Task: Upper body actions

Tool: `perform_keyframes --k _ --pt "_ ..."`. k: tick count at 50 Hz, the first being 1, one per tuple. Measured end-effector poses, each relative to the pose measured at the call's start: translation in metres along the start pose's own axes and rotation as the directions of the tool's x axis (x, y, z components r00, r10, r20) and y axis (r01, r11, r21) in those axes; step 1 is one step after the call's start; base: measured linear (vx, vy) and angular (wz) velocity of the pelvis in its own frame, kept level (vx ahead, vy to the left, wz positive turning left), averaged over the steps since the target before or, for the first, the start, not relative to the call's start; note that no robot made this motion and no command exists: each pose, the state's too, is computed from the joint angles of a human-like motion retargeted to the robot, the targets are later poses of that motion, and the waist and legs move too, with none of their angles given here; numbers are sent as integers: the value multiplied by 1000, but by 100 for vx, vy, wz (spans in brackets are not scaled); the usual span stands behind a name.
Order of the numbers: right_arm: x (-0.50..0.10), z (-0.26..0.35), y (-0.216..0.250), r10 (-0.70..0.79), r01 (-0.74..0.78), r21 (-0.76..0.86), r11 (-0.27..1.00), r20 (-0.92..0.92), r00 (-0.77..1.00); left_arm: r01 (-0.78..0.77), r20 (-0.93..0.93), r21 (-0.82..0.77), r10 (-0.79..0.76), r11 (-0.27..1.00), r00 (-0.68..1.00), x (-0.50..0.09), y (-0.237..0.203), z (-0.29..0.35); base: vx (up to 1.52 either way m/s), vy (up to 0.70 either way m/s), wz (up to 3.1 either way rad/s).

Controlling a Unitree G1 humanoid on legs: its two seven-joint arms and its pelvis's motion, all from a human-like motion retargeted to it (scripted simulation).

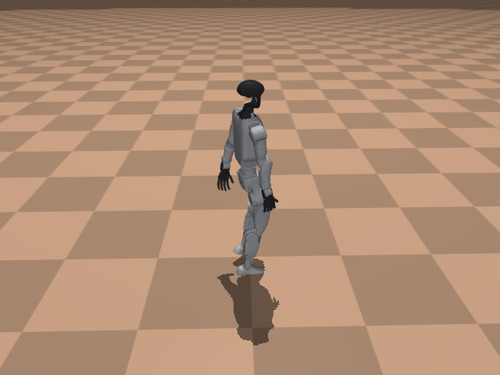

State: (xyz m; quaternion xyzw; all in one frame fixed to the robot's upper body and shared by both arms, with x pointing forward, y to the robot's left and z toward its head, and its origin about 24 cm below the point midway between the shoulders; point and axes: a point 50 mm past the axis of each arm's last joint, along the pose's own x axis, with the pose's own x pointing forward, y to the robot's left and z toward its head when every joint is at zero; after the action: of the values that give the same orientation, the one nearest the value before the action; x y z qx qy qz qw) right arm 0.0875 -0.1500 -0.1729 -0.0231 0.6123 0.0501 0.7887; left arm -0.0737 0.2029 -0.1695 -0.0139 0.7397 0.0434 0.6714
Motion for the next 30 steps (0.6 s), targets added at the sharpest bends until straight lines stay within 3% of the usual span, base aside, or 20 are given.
perform_keyframes --k 8,14,30 --pt "-3 88 12 70 -63 -38 997 233 970 2 -186 87 14 996 983 -10 7 -55 -2 -1 -2" --pt "-7 114 14 89 -65 -91 994 297 951 -12 -234 98 35 995 971 -14 12 -67 2 1 11" --pt "0 -1 8 85 -85 25 996 -16 996 -15 -33 26 16 1000 999 -3 8 -13 10 4 16"
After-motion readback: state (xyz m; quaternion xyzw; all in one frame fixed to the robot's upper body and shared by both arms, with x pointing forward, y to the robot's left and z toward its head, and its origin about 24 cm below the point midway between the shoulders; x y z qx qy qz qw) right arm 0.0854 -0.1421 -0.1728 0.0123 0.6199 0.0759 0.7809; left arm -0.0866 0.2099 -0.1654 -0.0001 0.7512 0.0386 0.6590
